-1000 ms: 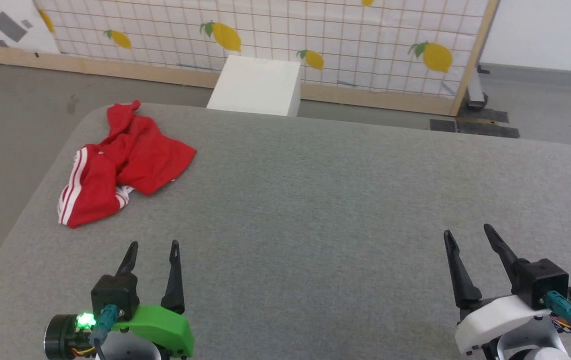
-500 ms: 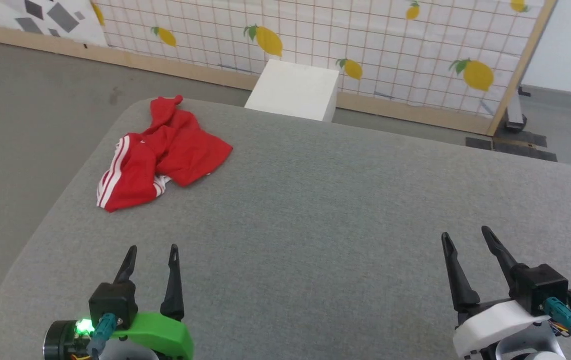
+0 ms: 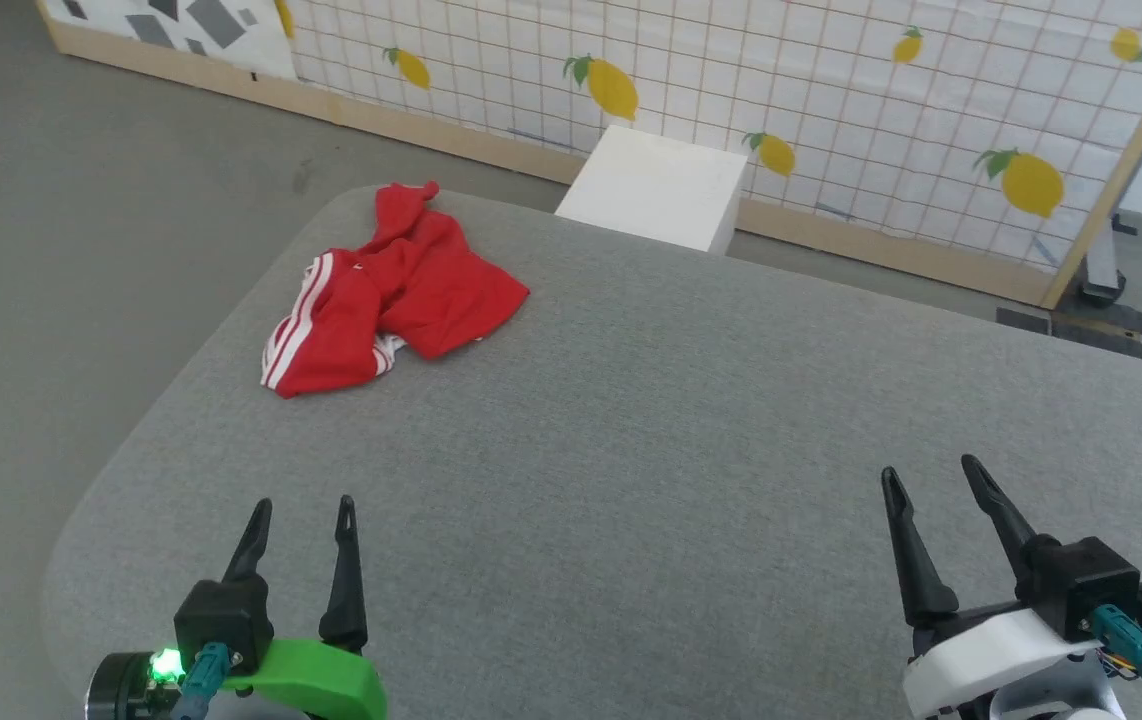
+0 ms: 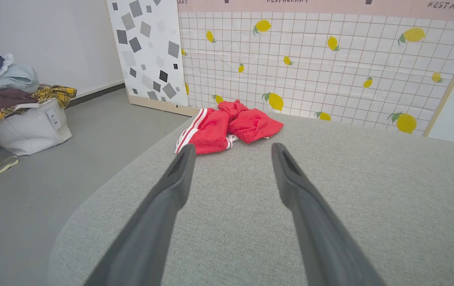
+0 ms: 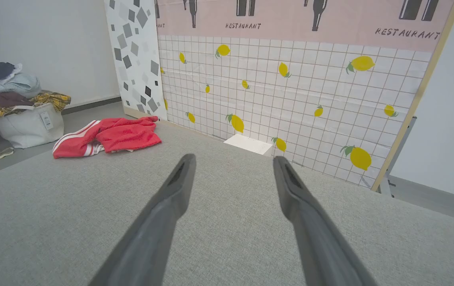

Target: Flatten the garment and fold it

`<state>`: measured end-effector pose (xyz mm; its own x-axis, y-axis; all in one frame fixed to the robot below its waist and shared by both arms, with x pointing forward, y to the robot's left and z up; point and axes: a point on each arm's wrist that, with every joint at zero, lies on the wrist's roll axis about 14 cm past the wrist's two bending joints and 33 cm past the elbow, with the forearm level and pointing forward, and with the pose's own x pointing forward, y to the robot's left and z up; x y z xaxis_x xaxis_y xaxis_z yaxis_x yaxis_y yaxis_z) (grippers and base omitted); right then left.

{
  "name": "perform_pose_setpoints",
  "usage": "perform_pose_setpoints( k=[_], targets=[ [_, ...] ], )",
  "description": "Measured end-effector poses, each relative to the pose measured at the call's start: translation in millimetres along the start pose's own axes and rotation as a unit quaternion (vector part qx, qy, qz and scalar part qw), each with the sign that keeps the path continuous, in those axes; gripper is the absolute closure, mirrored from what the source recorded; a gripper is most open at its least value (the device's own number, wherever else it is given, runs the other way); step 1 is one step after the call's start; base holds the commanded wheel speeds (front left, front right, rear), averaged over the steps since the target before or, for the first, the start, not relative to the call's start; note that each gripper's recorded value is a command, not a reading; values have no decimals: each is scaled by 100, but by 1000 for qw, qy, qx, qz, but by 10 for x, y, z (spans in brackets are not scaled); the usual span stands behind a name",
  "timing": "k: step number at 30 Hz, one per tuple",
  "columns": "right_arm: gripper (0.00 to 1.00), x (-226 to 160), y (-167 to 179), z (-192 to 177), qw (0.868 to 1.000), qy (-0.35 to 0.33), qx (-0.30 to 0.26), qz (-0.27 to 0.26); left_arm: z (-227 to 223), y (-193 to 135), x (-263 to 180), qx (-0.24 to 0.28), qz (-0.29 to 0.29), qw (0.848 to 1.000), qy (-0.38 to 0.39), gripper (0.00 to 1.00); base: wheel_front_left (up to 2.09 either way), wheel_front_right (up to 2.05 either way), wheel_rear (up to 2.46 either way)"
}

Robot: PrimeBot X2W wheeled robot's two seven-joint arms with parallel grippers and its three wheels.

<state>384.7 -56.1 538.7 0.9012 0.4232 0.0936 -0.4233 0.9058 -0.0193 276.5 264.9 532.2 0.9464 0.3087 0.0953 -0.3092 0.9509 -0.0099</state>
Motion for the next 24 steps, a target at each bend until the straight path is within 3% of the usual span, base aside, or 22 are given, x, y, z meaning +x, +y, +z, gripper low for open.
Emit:
perform_pose_setpoints(
  k=[24],
  targets=[
    [0, 159, 401, -1, 998, -14, 14, 63, 50, 378, -312, 0, 65, 998, -21, 0, 0, 0, 0]
  ],
)
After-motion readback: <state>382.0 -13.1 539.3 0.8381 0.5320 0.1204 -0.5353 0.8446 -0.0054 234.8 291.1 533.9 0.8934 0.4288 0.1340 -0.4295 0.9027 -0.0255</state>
